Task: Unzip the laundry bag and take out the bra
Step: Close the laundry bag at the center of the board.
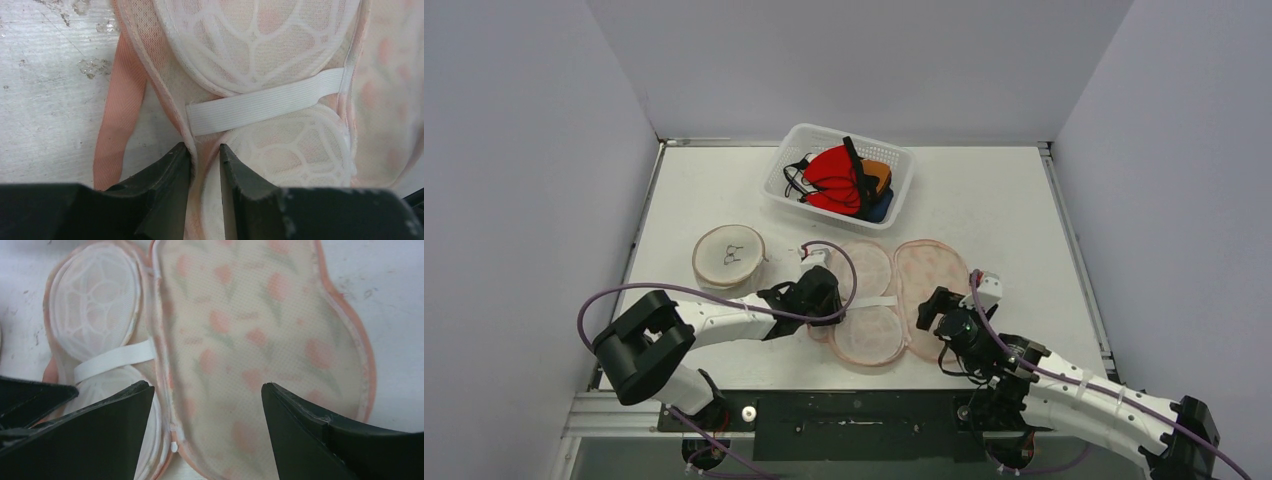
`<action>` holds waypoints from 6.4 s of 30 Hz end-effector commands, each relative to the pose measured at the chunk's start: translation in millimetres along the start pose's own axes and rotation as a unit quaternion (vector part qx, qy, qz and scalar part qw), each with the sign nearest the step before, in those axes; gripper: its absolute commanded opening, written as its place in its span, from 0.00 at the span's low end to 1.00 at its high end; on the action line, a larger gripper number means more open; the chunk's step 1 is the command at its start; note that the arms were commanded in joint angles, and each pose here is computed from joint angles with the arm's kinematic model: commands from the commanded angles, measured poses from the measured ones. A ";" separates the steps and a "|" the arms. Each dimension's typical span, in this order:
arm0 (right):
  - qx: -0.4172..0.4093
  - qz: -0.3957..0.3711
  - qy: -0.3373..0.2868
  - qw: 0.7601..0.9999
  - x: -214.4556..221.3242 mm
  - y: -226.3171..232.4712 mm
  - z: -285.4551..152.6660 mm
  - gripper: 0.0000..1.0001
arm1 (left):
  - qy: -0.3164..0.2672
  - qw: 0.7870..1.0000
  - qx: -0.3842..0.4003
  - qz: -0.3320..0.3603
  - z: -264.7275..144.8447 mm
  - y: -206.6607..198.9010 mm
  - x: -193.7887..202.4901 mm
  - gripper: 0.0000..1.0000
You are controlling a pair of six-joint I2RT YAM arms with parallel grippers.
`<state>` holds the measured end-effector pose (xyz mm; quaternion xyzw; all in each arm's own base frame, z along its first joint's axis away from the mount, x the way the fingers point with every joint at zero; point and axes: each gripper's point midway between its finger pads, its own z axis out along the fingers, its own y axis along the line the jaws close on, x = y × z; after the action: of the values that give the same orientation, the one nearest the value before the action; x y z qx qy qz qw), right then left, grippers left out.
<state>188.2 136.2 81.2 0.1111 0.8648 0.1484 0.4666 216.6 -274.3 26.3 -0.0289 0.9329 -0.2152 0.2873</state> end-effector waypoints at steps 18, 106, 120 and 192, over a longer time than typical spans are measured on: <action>0.119 0.098 -0.018 0.988 -54.8 -83.4 53.4 0.76 | -0.013 0.999 -0.038 0.014 10.8 9.0 -27.4 0.21; -0.315 0.051 0.096 0.943 -81.9 148.1 -42.3 0.05 | -0.020 0.996 0.077 -0.033 -29.7 -28.0 -10.5 0.22; -0.325 0.038 0.120 0.937 -48.5 191.8 -33.0 0.05 | -0.032 0.997 0.067 -0.036 -55.3 -14.4 -14.9 0.29; -0.196 -0.030 0.080 0.977 15.7 98.7 -1.6 0.65 | -0.042 0.998 0.010 -0.038 -53.5 4.7 -31.8 0.39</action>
<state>172.0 231.7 96.8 -0.0321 0.8688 0.3077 0.3866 201.5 -237.4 70.1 -0.0715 0.9235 -0.2301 0.2986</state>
